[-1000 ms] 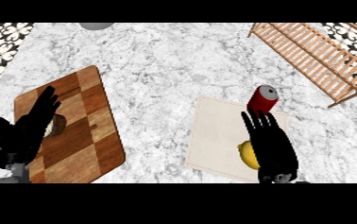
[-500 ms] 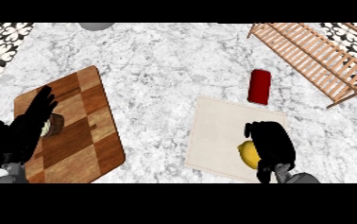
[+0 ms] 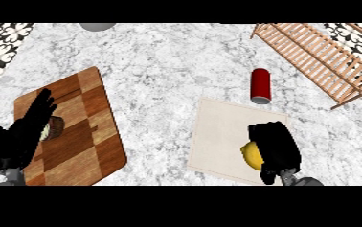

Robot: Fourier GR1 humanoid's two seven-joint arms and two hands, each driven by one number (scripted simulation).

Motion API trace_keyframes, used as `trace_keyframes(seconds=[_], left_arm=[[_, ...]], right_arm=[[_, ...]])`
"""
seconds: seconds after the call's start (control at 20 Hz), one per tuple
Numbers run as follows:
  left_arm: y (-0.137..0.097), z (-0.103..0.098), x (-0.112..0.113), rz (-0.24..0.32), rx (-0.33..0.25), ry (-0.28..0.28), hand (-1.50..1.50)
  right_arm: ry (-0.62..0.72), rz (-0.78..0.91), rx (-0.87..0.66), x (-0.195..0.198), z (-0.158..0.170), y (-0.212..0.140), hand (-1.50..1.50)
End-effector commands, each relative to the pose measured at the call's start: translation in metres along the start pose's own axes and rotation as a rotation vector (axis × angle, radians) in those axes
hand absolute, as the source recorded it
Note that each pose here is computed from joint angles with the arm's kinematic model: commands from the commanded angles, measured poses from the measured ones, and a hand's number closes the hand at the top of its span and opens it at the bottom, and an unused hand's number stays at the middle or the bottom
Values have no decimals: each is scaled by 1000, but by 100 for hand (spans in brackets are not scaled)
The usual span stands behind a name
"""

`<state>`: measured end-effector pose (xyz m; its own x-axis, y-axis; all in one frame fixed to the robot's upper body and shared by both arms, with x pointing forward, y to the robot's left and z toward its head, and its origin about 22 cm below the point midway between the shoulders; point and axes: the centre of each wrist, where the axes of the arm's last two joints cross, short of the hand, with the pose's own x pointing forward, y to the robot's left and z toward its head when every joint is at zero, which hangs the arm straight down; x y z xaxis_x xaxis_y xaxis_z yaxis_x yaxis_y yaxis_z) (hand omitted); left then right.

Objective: Pick the lemon from the placemat and place it in the tiered shelf

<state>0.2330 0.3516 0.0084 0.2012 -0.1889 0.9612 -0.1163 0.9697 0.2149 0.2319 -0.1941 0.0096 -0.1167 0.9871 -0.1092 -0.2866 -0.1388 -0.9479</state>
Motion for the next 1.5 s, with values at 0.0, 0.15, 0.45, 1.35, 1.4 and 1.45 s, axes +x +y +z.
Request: trace_keyframes(seconds=[0.0, 0.15, 0.45, 1.35, 1.4, 1.45], left_arm=[[23, 6, -6, 4, 3, 38, 0], [-12, -1, -18, 18, -16, 34, 0], [-6, -2, -10, -2, -38, 22, 0], [-8, 6, -15, -8, 13, 34, 0], [3, 10, -17, 10, 5, 45, 0], [7, 4, -15, 10, 0, 34, 0]], right_arm=[[-14, -22, -114, 16, 15, -12, 150], [293, -220, -101, 13, -47, -49, 150], [678, -458, -229, -12, -91, -123, 150], [710, -834, -667, 8, -33, -281, 150], [713, -800, -670, 17, -19, -287, 150], [716, -783, -695, 24, -21, -291, 150]])
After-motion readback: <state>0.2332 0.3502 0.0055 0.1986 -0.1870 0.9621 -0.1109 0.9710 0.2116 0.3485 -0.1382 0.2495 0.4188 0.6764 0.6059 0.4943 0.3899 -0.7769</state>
